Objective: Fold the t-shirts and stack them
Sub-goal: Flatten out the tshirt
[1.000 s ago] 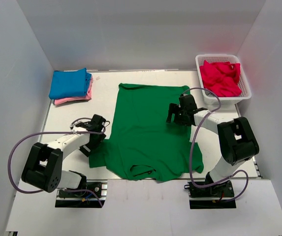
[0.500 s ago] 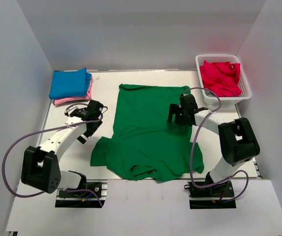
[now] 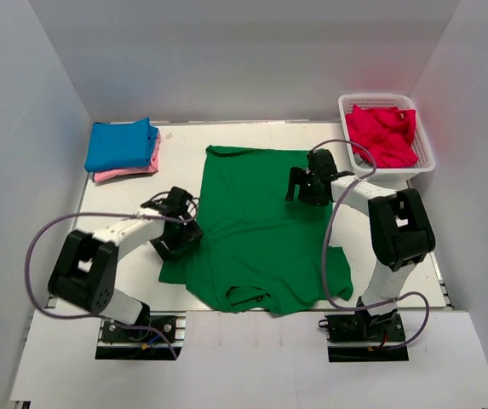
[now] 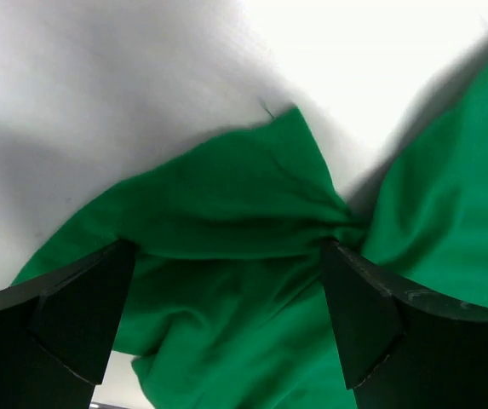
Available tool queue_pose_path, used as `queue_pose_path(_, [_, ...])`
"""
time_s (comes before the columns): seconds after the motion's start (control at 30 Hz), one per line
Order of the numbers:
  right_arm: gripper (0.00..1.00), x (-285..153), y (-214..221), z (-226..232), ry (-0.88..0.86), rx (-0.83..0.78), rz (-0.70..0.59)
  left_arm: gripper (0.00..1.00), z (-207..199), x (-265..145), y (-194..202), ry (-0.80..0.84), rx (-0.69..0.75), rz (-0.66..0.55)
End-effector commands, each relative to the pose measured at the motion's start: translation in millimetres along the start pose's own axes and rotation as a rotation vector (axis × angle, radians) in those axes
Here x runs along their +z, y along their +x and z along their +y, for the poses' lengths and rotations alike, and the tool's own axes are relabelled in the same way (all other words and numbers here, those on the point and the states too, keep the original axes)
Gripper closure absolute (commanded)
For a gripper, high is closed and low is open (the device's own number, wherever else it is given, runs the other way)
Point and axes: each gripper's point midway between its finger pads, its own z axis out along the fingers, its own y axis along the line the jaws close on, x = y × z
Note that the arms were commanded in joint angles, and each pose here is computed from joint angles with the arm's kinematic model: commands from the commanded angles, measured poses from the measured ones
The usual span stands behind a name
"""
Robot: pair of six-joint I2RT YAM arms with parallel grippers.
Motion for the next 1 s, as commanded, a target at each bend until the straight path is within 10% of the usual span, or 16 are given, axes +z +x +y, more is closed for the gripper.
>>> queue_pose_path(0.0, [0.1,3.4,11.1,-11.9,0.025,0.038,0.048,0.0,7.7,31.7,-11.8,-0.127,-0.012,-0.015])
queue_pose_path(0.27, [0.1,-19.6,95.0,-35.6,0.098,0.149,0.205,0.0,-40.8,68.7,-157.2,-0.471,-0.029,-0.197])
queue_pose_path(0.53, [0.1,-72.5,202.4,6.6,-0.102,0.094,0.38,0.0,-226.0,110.4,-254.6,0.009,0.196,-0.321])
queue_pose_path(0.77, [0.1,-101.5,144.8,58.4,-0.273,-0.108,0.177,0.0,-333.8,31.5,-274.4,0.504,0.35,-0.465])
queue_pose_path(0.97, [0.1,-105.2,68.2,42.6,-0.04,-0.094,-0.031,0.0,-355.0,-87.8,-288.9,0.641,0.432,-0.66])
